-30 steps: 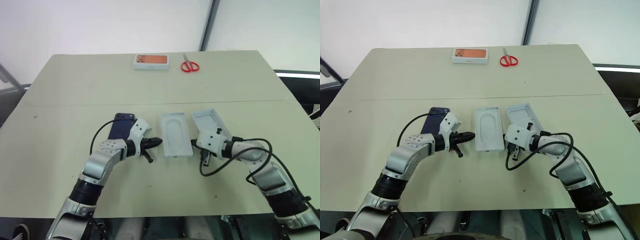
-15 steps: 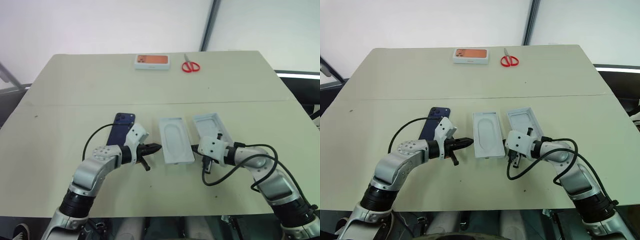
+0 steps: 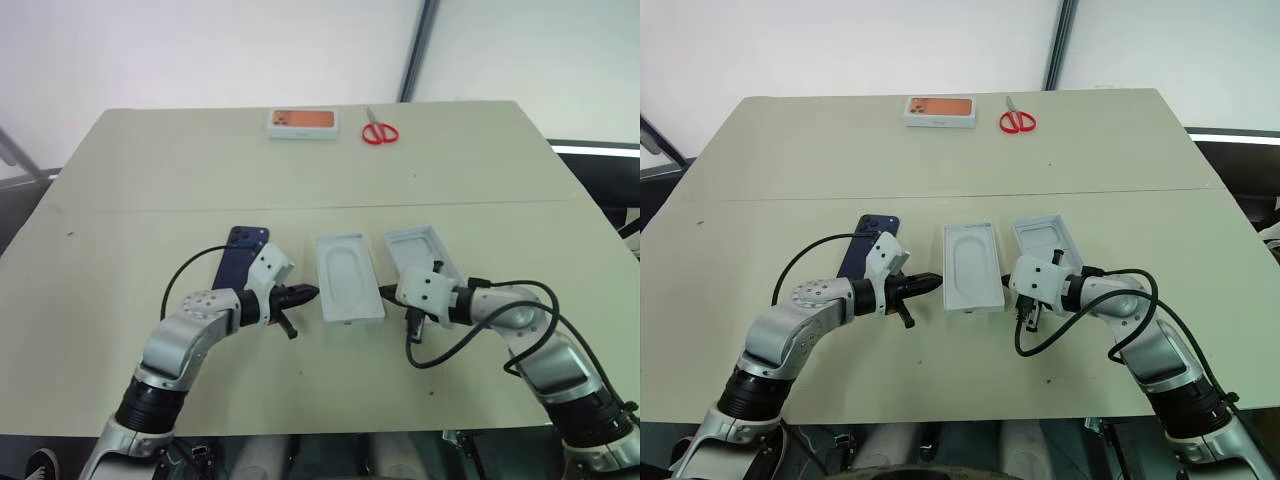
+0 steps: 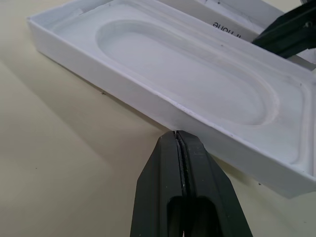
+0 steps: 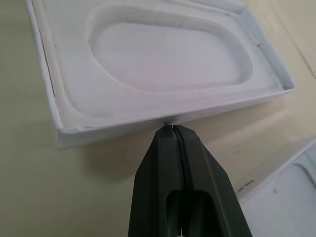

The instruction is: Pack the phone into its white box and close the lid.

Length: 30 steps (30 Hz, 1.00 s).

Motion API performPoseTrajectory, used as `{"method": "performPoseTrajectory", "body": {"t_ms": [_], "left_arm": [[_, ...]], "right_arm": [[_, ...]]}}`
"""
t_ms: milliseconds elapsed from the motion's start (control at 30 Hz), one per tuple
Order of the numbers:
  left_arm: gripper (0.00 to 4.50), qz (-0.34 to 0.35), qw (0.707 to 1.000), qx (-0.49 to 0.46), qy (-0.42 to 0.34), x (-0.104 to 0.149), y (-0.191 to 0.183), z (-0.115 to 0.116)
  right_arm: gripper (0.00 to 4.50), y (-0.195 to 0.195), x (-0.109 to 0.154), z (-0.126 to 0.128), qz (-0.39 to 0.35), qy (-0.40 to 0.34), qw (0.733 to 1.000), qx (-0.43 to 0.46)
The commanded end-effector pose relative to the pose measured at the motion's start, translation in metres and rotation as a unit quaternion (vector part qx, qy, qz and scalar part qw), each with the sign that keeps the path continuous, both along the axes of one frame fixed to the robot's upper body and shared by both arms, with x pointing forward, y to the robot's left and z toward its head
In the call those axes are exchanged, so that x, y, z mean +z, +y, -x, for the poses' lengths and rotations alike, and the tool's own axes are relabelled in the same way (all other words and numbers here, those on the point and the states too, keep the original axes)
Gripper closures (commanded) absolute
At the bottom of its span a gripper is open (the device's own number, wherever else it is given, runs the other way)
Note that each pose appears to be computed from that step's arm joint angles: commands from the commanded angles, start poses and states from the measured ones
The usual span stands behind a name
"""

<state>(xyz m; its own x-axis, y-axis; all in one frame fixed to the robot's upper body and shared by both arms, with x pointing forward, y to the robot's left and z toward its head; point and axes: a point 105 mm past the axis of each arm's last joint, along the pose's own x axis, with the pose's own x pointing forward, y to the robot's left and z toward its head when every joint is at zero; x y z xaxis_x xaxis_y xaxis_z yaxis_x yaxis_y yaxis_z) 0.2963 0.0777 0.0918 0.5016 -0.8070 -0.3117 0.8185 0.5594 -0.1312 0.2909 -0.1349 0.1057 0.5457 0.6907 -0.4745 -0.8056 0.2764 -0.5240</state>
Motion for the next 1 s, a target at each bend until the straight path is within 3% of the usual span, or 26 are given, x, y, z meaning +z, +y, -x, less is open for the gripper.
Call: {"method": "performPoseTrajectory", "body": {"t_ms": [33,200,367,467,700,833,1000], "left_arm": [[4.45,0.014,1.000,0.005,-0.025,0.015,0.007,-0.003],[4.45,0.007,0.999,0.023,-0.029,0.019,0.020,-0.011],[4.45,0.059,0.996,0.061,0.006,0.034,0.042,-0.022],[3.66,0.081,0.992,0.099,0.003,0.050,0.067,-0.035],[0.08,0.108,0.981,0.156,0.029,0.076,0.136,-0.045],[0.03,0.087,0.974,0.200,0.063,0.064,0.173,-0.047],[0.03,0.079,0.963,0.208,0.149,0.036,0.182,-0.041]], "right_arm": [[4.50,0.000,0.021,-0.001,-0.014,-0.030,0.999,0.006],[4.50,0.002,0.027,0.003,-0.035,-0.012,0.999,0.018],[4.50,0.012,0.055,-0.015,-0.089,-0.055,0.995,0.001],[4.50,0.033,0.059,-0.018,-0.115,-0.057,0.992,0.012],[4.50,0.094,0.056,-0.031,-0.157,-0.065,0.985,0.024],[4.50,0.126,0.047,-0.041,-0.155,-0.058,0.986,0.022],[4.50,0.162,0.032,-0.033,-0.122,-0.058,0.988,0.069]]}}
